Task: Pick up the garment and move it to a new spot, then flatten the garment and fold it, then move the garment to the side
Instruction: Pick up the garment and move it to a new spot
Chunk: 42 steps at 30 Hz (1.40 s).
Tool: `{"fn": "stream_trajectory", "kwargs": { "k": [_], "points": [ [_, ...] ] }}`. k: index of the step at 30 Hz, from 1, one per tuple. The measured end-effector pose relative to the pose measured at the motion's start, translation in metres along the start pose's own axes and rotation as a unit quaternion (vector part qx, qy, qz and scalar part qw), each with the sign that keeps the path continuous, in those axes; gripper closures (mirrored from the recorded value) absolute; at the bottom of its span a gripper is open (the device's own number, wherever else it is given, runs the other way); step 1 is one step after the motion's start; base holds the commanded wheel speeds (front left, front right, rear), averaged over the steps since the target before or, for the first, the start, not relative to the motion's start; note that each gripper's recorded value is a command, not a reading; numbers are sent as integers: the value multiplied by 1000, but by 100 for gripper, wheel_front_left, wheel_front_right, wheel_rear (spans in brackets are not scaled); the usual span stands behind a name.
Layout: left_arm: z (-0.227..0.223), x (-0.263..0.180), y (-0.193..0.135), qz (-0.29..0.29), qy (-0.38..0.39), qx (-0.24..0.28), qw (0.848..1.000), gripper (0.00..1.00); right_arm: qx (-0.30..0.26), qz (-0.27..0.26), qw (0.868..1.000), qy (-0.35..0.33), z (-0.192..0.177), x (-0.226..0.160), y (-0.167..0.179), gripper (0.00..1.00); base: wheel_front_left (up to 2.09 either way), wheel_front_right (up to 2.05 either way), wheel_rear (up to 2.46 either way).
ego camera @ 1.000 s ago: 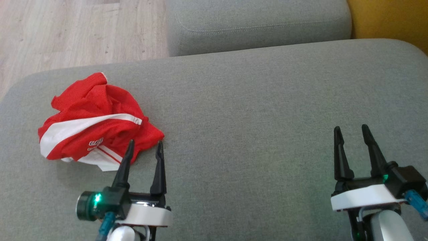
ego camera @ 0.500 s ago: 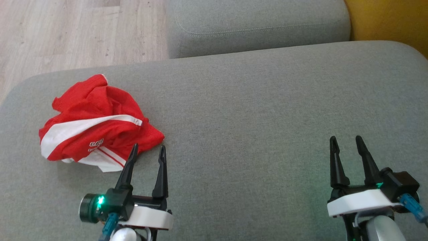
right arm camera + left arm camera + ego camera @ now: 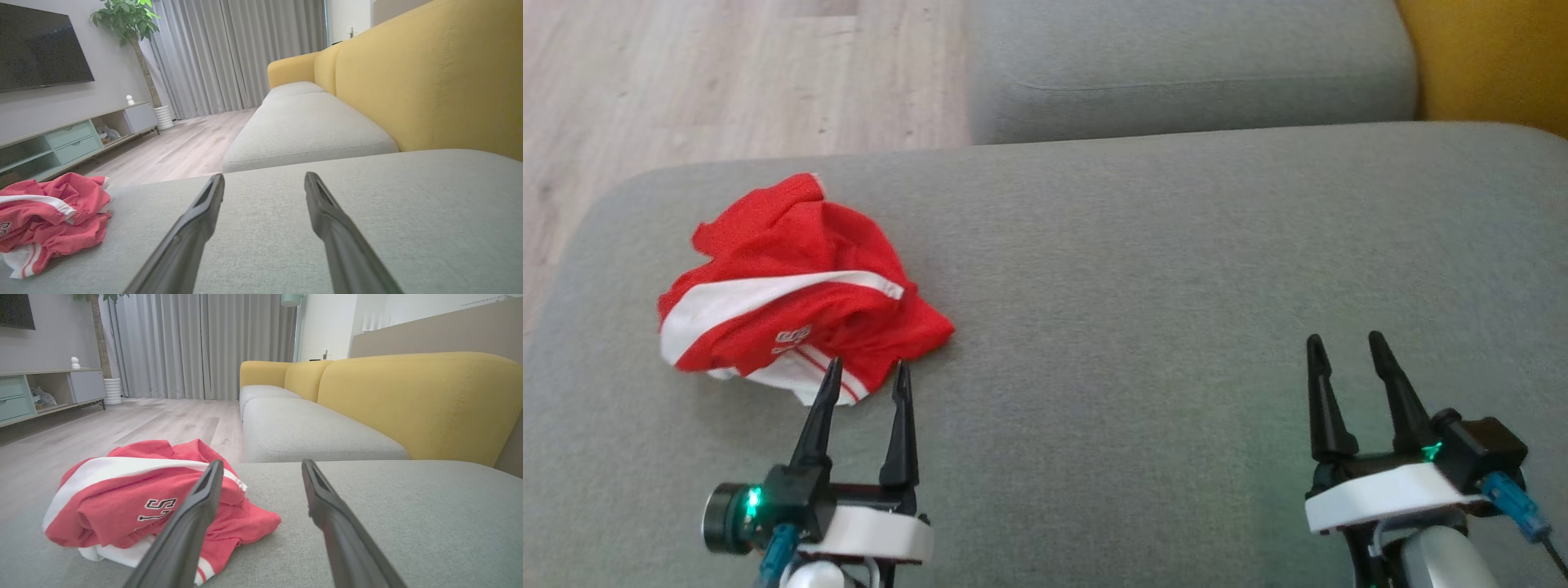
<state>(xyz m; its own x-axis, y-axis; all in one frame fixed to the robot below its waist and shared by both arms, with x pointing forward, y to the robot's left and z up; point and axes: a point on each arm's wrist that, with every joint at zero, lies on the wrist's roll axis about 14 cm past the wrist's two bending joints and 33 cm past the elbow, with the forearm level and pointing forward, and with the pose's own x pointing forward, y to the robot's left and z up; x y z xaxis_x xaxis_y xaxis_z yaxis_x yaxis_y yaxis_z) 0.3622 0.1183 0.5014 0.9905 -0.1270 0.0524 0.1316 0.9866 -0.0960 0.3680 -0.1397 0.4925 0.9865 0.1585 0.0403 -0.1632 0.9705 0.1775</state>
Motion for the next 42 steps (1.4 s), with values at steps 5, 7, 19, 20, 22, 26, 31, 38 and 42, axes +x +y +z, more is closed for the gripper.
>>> {"fn": "stream_trajectory", "kwargs": {
  "k": [5, 7, 19, 20, 22, 26, 31, 38, 42],
  "points": [
    [-1, -13, 19, 32, 1, 0, 999, 0, 7, 35, 999, 1, -1, 7, 23, 0, 0, 0, 0],
    [1, -18, 29, 48, -1, 0, 999, 0, 7, 50, 999, 3, -2, 9, 33, 0, 0, 0, 0],
    [5, -59, 78, 137, -9, 4, 991, 0, 12, 136, 990, 15, -10, 16, 90, 0, 0, 0, 0],
    [4, -63, 81, 143, -7, 3, 990, 0, 12, 143, 990, 16, -10, 16, 94, 0, 0, 0, 0],
    [3, -70, 88, 154, -6, 6, 988, 0, 12, 155, 988, 20, -12, 15, 102, 0, 0, 0, 0],
    [5, -78, 95, 167, -10, 5, 986, 0, 12, 172, 985, 21, -13, 16, 113, 0, 0, 0, 0],
    [6, -83, 100, 175, -12, 7, 984, 0, 15, 182, 983, 22, -13, 18, 121, 0, 0, 0, 0],
    [2, -81, 98, 165, -3, 15, 986, 0, 19, 182, 983, 26, -16, 19, 120, 0, 0, 0, 0],
    [-3, -69, 97, 134, 13, 38, 990, 0, 22, 176, 984, 35, -23, 22, 116, 0, 0, 0, 0]
  ]
}}
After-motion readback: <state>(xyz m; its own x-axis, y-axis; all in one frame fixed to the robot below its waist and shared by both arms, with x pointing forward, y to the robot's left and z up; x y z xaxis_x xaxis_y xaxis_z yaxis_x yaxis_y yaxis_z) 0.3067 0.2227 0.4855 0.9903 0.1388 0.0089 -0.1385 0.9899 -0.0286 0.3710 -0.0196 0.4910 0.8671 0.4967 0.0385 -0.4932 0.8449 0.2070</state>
